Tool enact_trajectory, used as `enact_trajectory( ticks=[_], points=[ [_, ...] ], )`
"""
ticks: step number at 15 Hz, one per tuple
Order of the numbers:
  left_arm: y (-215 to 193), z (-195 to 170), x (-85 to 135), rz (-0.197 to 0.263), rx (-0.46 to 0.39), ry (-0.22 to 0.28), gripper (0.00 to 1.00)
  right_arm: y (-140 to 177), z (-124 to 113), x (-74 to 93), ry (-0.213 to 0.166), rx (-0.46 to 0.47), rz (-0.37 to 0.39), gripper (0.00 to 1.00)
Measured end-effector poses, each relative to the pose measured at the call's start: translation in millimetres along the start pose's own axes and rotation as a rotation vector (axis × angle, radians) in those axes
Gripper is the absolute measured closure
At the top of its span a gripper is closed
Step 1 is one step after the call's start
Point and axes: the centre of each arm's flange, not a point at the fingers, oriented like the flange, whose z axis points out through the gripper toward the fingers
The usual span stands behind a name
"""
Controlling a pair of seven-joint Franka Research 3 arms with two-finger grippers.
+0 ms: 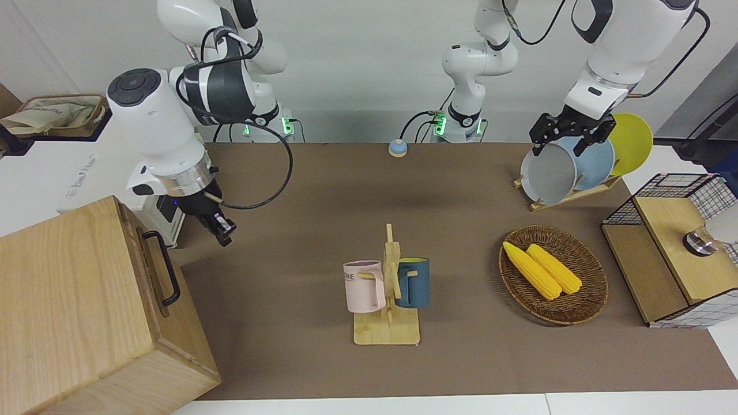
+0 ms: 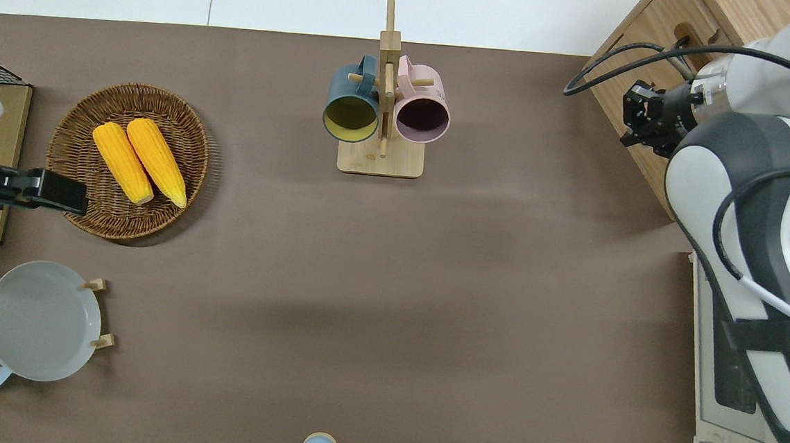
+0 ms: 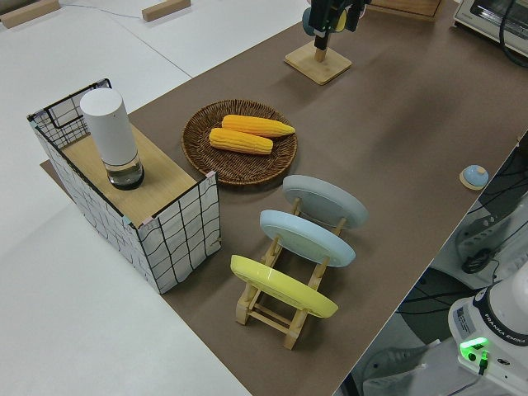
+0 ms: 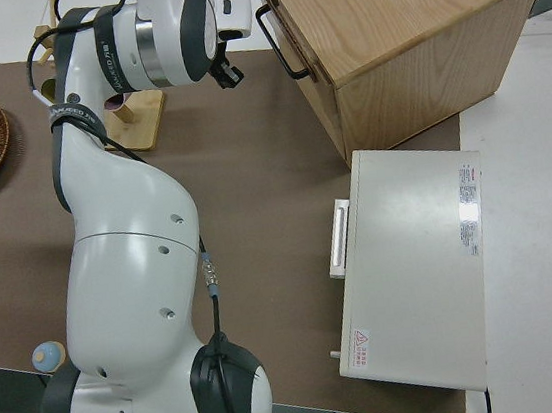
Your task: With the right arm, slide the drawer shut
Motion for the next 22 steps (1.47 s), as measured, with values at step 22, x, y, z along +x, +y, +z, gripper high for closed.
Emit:
enact_trajectory(
  ticks=[22],
  points=[
    [0, 0, 0, 0.0, 0.0, 0.0, 0.0, 54, -72, -57.6, -0.091, -0.135, -0.692, 0.91]
  ],
)
